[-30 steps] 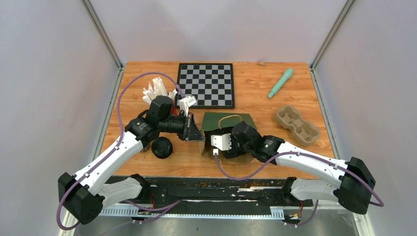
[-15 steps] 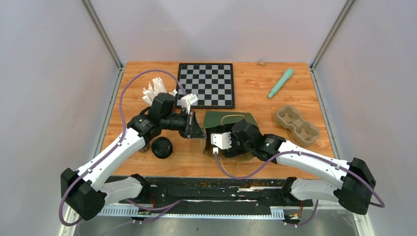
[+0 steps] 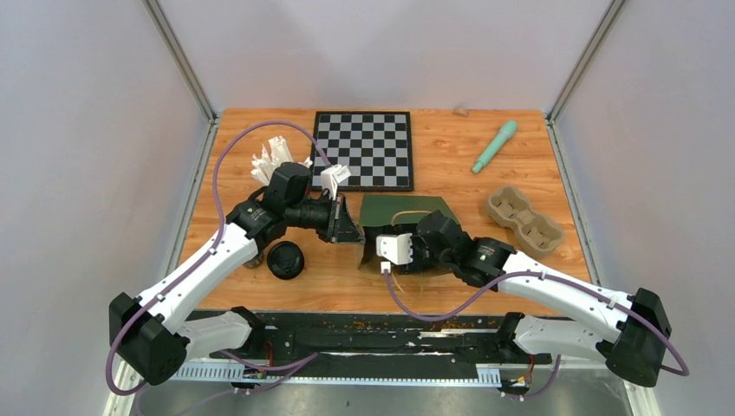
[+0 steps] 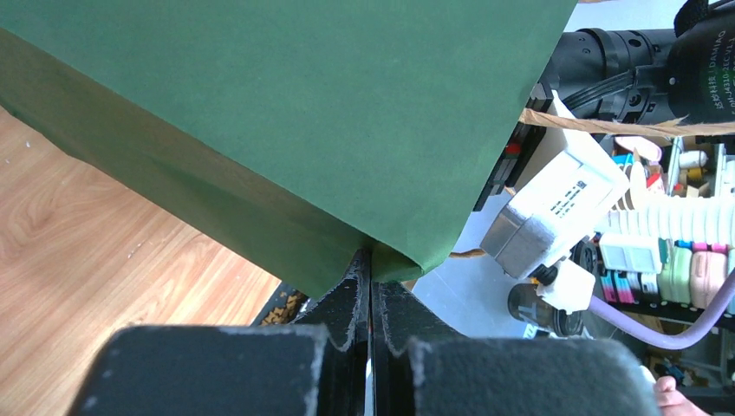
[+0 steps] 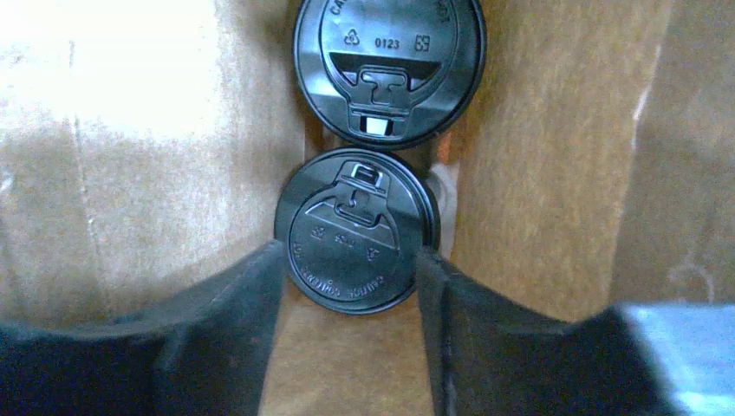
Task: Pack the takeout coffee
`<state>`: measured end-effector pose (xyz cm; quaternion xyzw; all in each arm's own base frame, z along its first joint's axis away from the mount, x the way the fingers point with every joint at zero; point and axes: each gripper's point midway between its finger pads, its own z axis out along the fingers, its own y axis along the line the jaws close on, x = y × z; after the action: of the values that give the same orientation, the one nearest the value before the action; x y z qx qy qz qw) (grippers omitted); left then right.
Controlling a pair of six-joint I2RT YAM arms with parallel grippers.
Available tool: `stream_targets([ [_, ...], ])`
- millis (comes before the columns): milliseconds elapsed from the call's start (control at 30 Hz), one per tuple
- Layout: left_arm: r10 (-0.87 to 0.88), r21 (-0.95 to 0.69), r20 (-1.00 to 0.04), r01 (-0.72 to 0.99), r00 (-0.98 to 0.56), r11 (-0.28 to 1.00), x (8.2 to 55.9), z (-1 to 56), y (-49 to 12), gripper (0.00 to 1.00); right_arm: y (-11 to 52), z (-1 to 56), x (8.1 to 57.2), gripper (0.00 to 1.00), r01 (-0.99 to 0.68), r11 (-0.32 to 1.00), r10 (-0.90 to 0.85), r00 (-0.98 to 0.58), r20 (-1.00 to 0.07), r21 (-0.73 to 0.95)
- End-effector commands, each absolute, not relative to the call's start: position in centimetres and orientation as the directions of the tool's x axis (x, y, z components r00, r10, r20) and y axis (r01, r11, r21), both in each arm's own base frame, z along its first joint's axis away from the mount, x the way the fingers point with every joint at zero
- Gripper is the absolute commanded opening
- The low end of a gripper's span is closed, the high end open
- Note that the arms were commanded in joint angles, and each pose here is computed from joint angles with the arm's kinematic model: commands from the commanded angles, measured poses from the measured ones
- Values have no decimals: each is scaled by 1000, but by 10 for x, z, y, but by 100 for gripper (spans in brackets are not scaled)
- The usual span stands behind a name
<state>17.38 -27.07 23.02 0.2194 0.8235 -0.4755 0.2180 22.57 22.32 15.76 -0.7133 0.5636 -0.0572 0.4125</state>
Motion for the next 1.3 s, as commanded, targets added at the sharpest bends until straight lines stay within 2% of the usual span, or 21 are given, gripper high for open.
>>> stream_targets([
  [0, 155, -673, -601, 601, -784, 431, 178, 242, -275, 0, 237, 181, 224, 48, -756, 17, -801, 381, -462, -654],
  [33, 154, -672, -603, 603, -783, 430, 178, 242, -275, 0, 238, 181, 223, 41, -761, 18, -797, 381, -468, -649],
  [100, 155, -673, -602, 602, -783, 430, 177, 242, -275, 0, 241, 179, 222, 36, -769, 19, -793, 378, -478, -639],
  [400, 159, -671, -605, 607, -780, 426, 176, 244, -274, 0, 248, 171, 225, 31, -771, 26, -781, 381, -494, -636],
  [733, 159, -675, -602, 605, -783, 423, 175, 245, -274, 0, 248, 167, 228, 26, -737, -33, -785, 437, -438, -675],
  [900, 159, -675, -605, 608, -780, 418, 174, 246, -274, 0, 244, 154, 230, 20, -738, -61, -806, 434, -403, -672],
  [1267, 166, -677, -603, 610, -781, 411, 171, 244, -273, 0, 225, 143, 253, 14, -727, 47, -858, 321, -400, -685],
])
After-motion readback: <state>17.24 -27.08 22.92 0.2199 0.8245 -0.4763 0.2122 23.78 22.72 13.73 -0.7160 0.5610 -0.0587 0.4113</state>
